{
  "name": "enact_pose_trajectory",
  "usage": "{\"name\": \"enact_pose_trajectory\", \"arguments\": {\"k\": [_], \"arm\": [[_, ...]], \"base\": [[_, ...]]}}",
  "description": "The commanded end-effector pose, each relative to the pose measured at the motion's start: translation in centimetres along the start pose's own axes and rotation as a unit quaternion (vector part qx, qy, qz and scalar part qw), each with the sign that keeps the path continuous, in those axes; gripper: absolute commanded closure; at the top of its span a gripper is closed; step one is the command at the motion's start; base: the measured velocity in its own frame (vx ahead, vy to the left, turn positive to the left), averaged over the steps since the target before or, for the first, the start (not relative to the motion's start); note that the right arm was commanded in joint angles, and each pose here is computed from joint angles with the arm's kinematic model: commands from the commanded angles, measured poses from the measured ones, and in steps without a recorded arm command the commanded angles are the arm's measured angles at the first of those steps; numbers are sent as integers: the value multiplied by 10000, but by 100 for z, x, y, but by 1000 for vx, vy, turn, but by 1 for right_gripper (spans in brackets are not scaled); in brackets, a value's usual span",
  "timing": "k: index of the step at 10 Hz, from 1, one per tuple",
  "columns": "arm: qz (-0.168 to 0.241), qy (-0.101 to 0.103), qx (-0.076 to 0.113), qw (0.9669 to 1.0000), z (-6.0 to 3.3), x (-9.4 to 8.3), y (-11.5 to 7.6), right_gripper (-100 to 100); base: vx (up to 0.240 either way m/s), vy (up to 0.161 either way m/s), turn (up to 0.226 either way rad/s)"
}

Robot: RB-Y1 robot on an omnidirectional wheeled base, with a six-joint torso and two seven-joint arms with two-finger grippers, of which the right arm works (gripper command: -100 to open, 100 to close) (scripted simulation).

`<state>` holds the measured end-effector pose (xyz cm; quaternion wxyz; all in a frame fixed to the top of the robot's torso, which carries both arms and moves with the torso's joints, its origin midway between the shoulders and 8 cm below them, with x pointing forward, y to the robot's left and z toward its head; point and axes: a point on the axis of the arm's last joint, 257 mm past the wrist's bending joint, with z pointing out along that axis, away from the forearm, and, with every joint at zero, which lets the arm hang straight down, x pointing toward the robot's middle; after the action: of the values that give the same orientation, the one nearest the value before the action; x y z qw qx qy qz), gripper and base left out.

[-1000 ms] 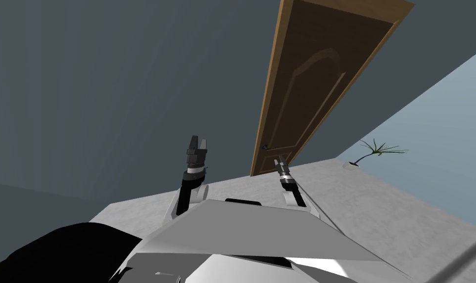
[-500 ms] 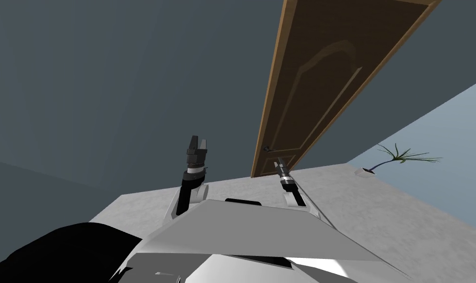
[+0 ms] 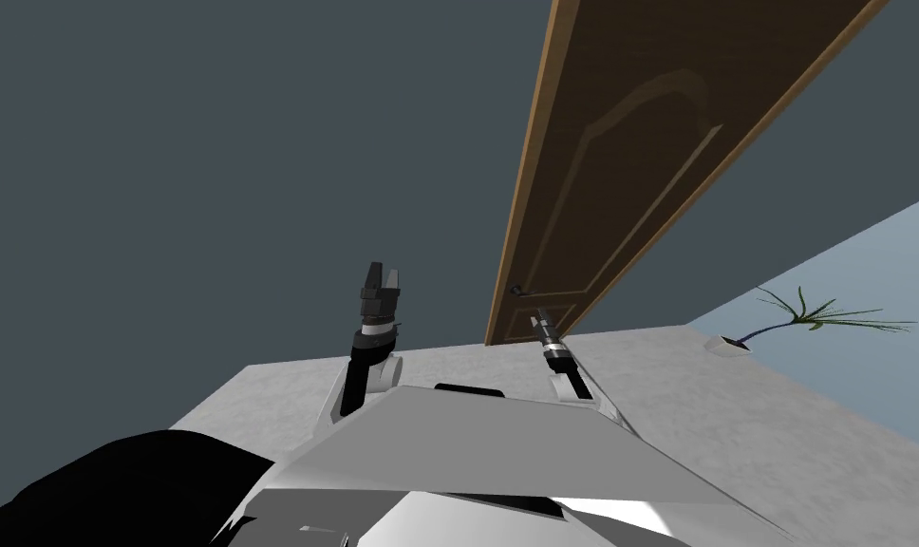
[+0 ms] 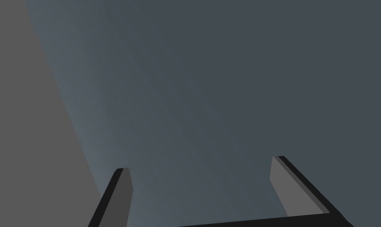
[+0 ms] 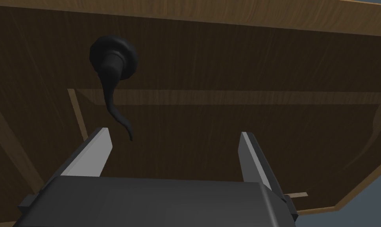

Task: Pull the door open

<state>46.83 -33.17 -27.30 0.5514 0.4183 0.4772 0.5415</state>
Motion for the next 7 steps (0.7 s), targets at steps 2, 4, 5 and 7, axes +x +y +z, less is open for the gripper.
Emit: {"name": "enact_pose_trajectory", "arguments": {"k": [2, 4, 5, 7], "arm": [[-25, 14, 174, 9998, -13, -82, -166, -100], [-41, -4, 324, 9995, -53, -145, -297, -100], [-42, -14, 361, 9993, -70, -154, -328, -100], [-57, -22, 456, 9989, -92, -205, -410, -100]], "base": [[33, -75, 132], [30, -65, 91], [27, -43, 51], [23, -46, 66]]}}
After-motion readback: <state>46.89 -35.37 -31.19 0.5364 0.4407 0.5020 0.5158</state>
